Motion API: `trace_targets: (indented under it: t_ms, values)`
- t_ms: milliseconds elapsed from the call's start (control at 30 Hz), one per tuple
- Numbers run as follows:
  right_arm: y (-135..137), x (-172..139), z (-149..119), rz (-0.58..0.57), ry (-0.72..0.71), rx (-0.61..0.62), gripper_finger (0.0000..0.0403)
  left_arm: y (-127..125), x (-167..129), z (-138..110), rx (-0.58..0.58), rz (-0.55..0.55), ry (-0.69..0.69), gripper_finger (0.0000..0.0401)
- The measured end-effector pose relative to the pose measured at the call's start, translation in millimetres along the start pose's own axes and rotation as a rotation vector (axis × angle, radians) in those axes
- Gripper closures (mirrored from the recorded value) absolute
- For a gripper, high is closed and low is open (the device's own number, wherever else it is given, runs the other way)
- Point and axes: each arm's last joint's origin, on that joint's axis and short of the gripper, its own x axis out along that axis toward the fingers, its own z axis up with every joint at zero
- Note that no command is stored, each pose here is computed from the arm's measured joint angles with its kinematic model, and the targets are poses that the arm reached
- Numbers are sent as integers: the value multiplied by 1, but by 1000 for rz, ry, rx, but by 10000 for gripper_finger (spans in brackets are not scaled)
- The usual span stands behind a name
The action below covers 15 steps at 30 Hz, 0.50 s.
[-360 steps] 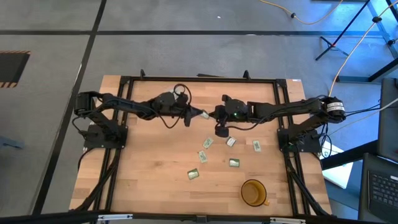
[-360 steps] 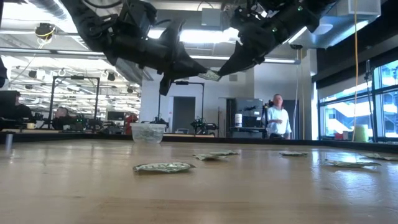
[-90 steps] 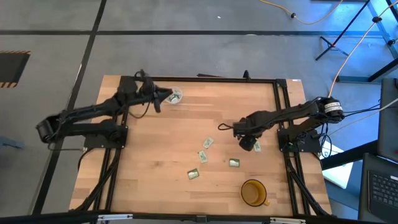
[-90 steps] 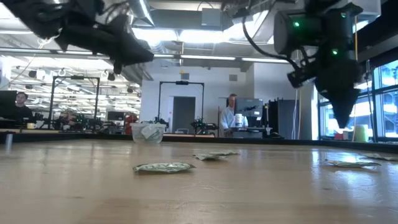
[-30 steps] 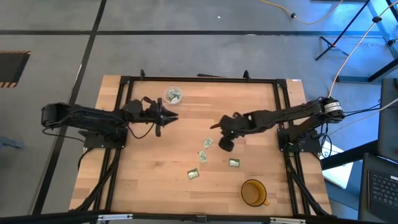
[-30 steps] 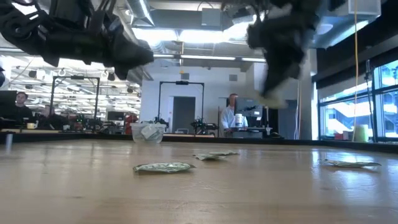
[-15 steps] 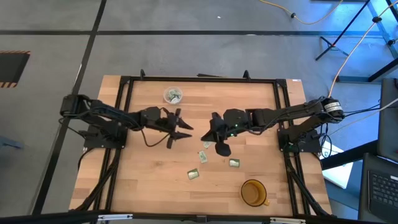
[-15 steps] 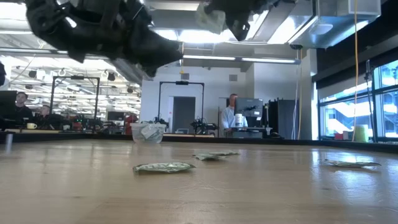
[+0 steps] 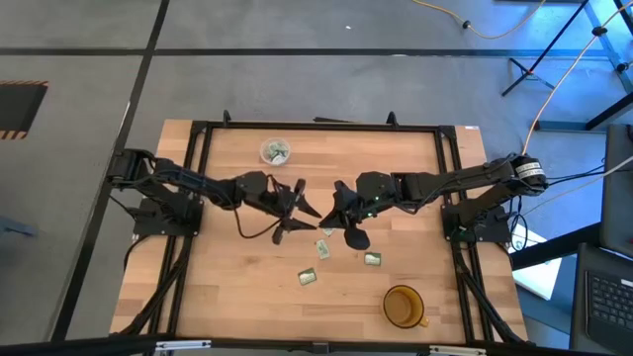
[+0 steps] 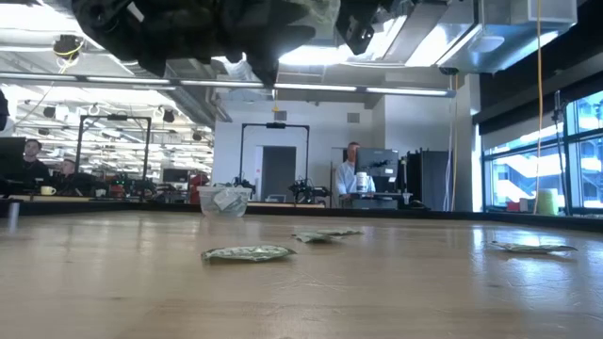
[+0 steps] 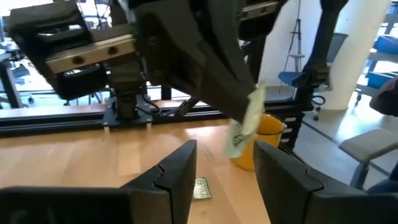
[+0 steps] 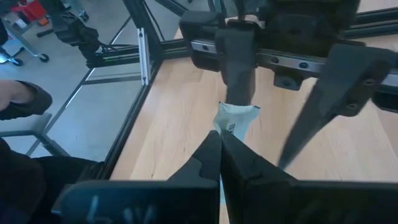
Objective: Pick and place Stevia / Truvia into bins
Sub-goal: Put the stevia packet into the transparent container
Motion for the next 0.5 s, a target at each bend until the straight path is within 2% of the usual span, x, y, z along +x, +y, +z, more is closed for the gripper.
trace_targets:
  t_ms: [267,500]
  values:
    - [0,0,0,-3,-1,0,401,-4,1,0,11,-15,-4,268]
    - [0,0,0,-4,-1,1,401,-5,1,5,25,-17,-50,309]
